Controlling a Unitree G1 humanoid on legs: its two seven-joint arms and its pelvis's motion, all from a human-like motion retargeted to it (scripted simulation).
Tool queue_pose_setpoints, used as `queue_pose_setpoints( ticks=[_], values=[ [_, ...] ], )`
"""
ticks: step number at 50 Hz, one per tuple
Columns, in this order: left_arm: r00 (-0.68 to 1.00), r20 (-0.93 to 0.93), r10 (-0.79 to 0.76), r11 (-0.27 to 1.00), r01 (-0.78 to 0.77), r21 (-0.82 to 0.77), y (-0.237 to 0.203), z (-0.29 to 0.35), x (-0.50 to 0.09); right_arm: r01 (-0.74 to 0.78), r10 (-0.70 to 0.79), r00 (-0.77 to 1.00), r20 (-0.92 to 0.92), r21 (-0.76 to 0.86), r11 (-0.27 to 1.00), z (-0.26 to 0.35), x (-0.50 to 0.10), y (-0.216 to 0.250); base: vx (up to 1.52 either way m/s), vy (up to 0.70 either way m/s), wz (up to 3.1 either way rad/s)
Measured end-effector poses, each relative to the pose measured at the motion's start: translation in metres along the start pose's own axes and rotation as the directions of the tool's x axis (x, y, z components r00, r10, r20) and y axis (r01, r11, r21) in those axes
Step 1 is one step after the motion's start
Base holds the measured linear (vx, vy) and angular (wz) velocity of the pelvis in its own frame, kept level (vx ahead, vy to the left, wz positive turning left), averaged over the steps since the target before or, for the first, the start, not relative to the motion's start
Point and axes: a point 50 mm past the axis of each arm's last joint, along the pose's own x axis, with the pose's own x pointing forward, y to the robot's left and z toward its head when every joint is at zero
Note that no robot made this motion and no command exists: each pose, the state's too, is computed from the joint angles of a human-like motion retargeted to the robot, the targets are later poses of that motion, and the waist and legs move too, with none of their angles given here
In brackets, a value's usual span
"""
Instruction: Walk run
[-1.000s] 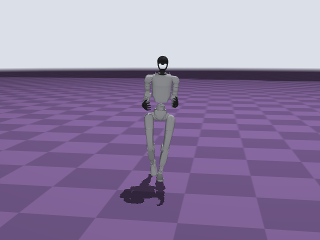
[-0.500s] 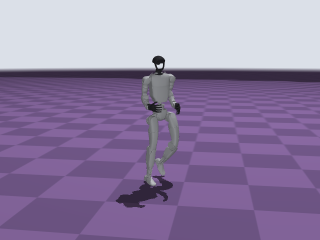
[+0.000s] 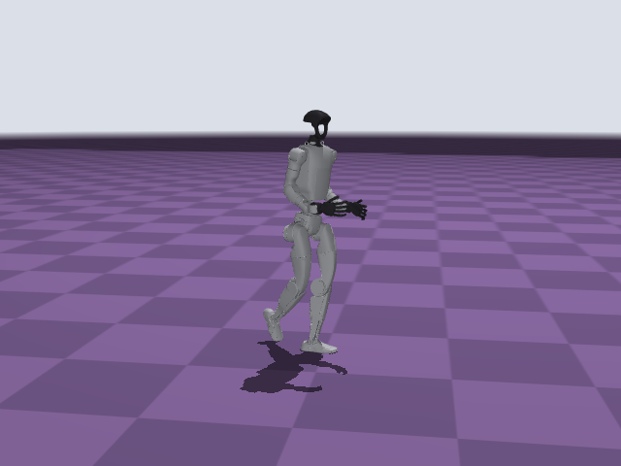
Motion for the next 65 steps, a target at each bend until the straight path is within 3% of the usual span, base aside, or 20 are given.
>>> queue_pose_setpoints(
  ticks=[5,11,16,25,32,38,43,50,57,60,65],
  values=[
    [0.996,0.091,-0.021,0.995,0.029,-0.091,-0.019,0.016,0.018,0.063,-0.062,0.997,-0.034,0.026,0.998,-0.005,-0.021,-0.009,0.65,0.28,2.11],
    [0.98,0.15,-0.129,0.992,0.126,0.031,-0.018,0.03,0.025,0.152,-0.148,0.987,-0.058,0.069,0.986,-0.008,-0.039,-0.017,0.54,-0.08,2.61],
    [0.98,0.105,-0.172,0.982,0.161,0.101,-0.011,0.024,0.024,0.175,-0.172,0.984,-0.047,0.062,0.983,-0.006,-0.037,-0.019,0.59,-0.16,1.9],
    [0.998,-0.013,-0.068,0.997,0.068,-0.019,-0.011,-0.002,-0.002,0.121,-0.122,0.992,-0.029,-0.016,0.992,0.002,-0.024,-0.028,0.71,-0.13,1.63],
    [0.985,-0.064,-0.161,0.987,0.161,-0.015,-0.025,-0.011,-0.009,0.173,-0.172,0.984,-0.041,0.015,0.985,-0.003,-0.026,-0.029,0.8,-0.18,2.14],
    [0.991,-0.086,-0.103,0.995,0.103,0.006,-0.018,-0.014,-0.02,0.126,-0.125,0.992,0.02,-0.068,0.99,0.012,-0.007,-0.036,0.66,-0.14,0.92],
    [0.995,-0.09,-0.034,0.999,0.037,0.028,-0.007,-0.014,-0.027,0.124,-0.12,0.989,0.091,-0.045,0.991,0.025,-0.002,-0.043,0.69,-0.18,1.31],
    [0.983,-0.064,0.174,0.984,-0.176,-0.022,0.001,-0.012,-0.028,0.155,-0.141,0.976,0.166,-0.071,0.985,0.038,0.007,-0.049,0.76,-0.18,0.88],
    [0.95,-0.037,0.309,0.95,-0.31,-0.023,0.012,-0.009,-0.022,0.161,-0.165,0.979,0.118,0.043,0.986,0.017,-0.001,-0.031,1.17,-0.15,0.36],
    [0.944,0.04,0.326,0.945,-0.326,-0.02,0.016,0.004,-0.004,0.166,-0.172,0.981,0.086,0.071,0.984,0.01,-0.012,-0.021,1.22,-0.16,2.05],
    [0.902,0.337,0.269,0.958,-0.286,-0.001,0.03,0.061,0.052,0.235,-0.241,0.961,0.132,0.059,0.97,0.018,-0.025,-0.025,1.38,-0.28,1.31]
  ],
)
